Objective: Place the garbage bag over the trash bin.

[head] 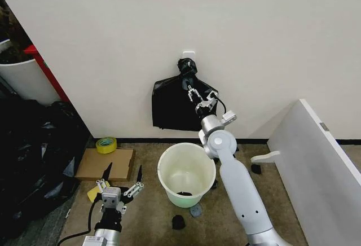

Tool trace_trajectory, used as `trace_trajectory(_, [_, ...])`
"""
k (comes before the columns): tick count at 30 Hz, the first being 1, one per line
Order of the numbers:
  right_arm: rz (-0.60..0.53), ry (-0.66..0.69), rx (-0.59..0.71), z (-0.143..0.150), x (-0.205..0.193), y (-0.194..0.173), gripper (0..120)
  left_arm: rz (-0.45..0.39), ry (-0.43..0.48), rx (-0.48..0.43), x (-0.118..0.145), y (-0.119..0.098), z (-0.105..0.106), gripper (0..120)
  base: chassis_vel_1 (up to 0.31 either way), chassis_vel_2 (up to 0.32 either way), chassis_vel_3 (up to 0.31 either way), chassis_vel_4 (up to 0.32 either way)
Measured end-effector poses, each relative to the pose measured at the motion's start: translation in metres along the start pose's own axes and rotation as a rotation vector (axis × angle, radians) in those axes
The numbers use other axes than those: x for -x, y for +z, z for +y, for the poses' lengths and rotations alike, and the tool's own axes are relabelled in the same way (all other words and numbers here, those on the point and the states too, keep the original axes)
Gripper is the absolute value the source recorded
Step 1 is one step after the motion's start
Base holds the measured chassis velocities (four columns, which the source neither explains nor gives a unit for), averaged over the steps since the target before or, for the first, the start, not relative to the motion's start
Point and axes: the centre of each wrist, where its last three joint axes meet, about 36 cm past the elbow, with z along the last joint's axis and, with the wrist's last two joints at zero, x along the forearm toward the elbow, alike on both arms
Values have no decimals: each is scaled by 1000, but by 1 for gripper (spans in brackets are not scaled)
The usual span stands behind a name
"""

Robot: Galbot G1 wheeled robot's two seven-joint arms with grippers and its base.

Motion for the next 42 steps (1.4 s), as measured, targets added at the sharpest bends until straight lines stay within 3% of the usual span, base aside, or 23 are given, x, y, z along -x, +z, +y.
trace_trajectory(5, [-5,4,-6,-1,-1,0,0,-1,-2,-1,0,0,0,100,0,0,0,0])
trace_trajectory(13, [-8,-2,-33,0,-14,0,0,-3,1,-2,1,1,-2,100,0,0,0,0])
trace_trajectory(26, [57,-6,-249,-10,-111,9,0,1,0,0,5,8,-5,100,0,0,0,0])
trace_trajectory(33, [106,-25,-439,-8,-178,12,0,2,3,10,9,14,-6,100,0,0,0,0])
trace_trajectory(42, [146,-38,-572,-13,-227,28,0,2,4,14,9,15,-5,100,0,0,0,0])
